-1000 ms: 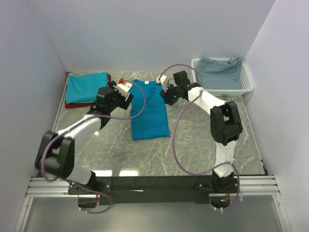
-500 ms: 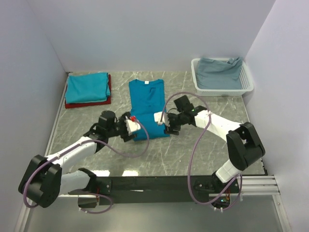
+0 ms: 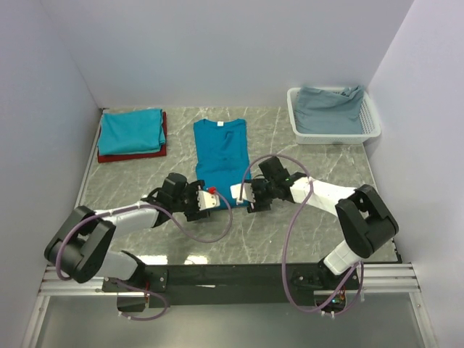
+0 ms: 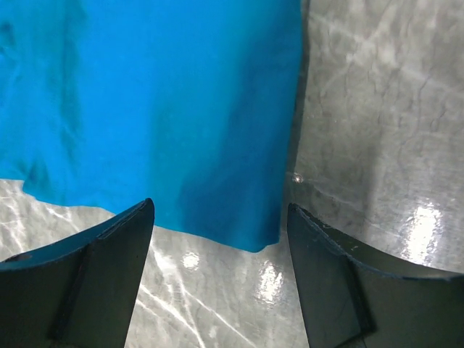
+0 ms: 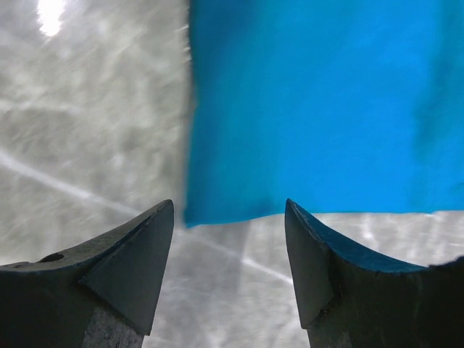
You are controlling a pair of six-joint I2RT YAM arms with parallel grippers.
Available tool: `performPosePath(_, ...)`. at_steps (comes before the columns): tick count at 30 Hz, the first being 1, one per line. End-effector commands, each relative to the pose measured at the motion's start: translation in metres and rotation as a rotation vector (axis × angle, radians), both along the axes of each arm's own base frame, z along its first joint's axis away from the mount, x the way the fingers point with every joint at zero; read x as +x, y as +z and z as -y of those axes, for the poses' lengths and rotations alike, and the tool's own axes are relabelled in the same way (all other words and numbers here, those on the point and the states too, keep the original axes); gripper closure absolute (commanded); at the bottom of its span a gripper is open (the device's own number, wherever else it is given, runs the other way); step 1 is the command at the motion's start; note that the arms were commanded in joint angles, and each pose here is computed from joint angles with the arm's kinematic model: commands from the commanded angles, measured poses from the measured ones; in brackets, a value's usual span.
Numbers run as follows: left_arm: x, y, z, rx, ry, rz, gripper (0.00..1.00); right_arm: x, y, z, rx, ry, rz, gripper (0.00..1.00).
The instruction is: Fold and stack the t-shirts
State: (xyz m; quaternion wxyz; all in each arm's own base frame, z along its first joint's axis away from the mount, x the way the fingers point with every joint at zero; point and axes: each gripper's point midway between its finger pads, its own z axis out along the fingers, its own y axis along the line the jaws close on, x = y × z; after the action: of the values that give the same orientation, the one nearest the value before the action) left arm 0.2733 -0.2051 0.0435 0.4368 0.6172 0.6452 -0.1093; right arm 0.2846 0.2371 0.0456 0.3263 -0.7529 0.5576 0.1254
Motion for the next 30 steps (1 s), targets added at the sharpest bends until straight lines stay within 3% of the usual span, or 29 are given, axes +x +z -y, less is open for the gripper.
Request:
performPosePath(1, 0.004, -0.01, 0.0, 0.041, -0.025, 0.028, 0.21, 0.006, 0.022, -0.004, 0.056, 0.047, 0.12, 0.3)
performPosePath(7, 0.014, -0.026, -0.005, 0.106, 0.019, 0.014, 0.32, -0.005, 0.028, 0.004, 0.08, 0.111, 0.13, 0.29)
performPosePath(8, 0.014, -0.027, -0.004, 0.109, 0.02, 0.016, 0.39, -0.004, 0.029, 0.002, 0.096, 0.123, 0.152, 0.29)
performPosePath(9, 0.015, -0.027, -0.004, 0.109, 0.026, 0.016, 0.52, -0.01, 0.023, 0.004, 0.099, 0.138, 0.148, 0.29)
performPosePath(10, 0.016, -0.026, -0.005, 0.114, 0.033, 0.02, 0.76, -0.012, 0.023, 0.003, 0.105, 0.156, 0.167, 0.29)
performPosePath(12, 0.013, -0.027, -0.006, 0.112, 0.035, 0.021, 0.86, -0.012, 0.018, 0.003, 0.114, 0.176, 0.212, 0.25)
performPosePath(19, 0.006, -0.016, -0.004, 0.076, 0.013, 0.031, 0.94, -0.012, 0.014, -0.007, 0.081, 0.191, 0.279, 0.24)
performPosePath(30, -0.001, -0.008, 0.001, 0.037, 0.0, 0.017, 0.95, -0.016, -0.014, -0.022, -0.009, 0.225, 0.333, 0.27)
